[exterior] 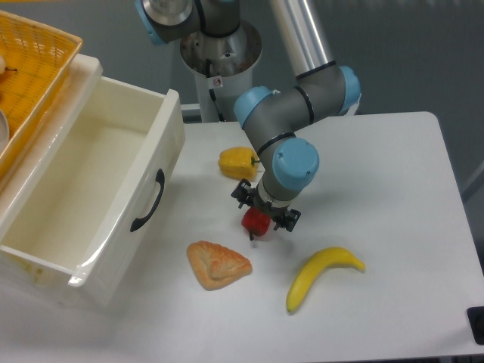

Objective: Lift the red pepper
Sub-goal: 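Close the gripper around the red bell pepper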

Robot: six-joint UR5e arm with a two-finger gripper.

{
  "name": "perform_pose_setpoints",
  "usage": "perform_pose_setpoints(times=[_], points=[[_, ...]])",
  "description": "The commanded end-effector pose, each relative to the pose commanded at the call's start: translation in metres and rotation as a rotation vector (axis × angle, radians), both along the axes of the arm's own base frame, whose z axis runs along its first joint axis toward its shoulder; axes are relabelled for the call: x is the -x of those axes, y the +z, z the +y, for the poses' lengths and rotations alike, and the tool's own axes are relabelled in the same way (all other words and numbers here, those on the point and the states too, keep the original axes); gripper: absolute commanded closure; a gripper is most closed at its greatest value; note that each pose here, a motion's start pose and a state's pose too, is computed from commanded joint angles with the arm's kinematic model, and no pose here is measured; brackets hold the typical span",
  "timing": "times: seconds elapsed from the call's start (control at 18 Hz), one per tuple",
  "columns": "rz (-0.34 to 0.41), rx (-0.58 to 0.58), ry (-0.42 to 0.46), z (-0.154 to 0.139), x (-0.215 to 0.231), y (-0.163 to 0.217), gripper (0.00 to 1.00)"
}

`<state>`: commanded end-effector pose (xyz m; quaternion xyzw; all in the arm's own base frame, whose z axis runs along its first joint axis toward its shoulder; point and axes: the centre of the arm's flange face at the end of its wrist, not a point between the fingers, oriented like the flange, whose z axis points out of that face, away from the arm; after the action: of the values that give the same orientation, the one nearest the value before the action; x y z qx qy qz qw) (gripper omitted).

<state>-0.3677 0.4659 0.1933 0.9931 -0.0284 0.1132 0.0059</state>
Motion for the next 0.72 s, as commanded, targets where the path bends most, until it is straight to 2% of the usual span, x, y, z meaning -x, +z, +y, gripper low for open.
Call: perform_pose_setpoints(times=[0.11,0.22,0.56,0.72], points=[[-0.001,0.004,-0.004,0.0,0.0,-0.002,0.01],[-0.002,0.005,-0.004,0.0,-0.001,-0.002,0.07],[0.01,0.004,-0.013,0.002,0.003,0.004,0.49],[0.043,-0.001,-0.015,0.004,0.011,0.02,0.62]])
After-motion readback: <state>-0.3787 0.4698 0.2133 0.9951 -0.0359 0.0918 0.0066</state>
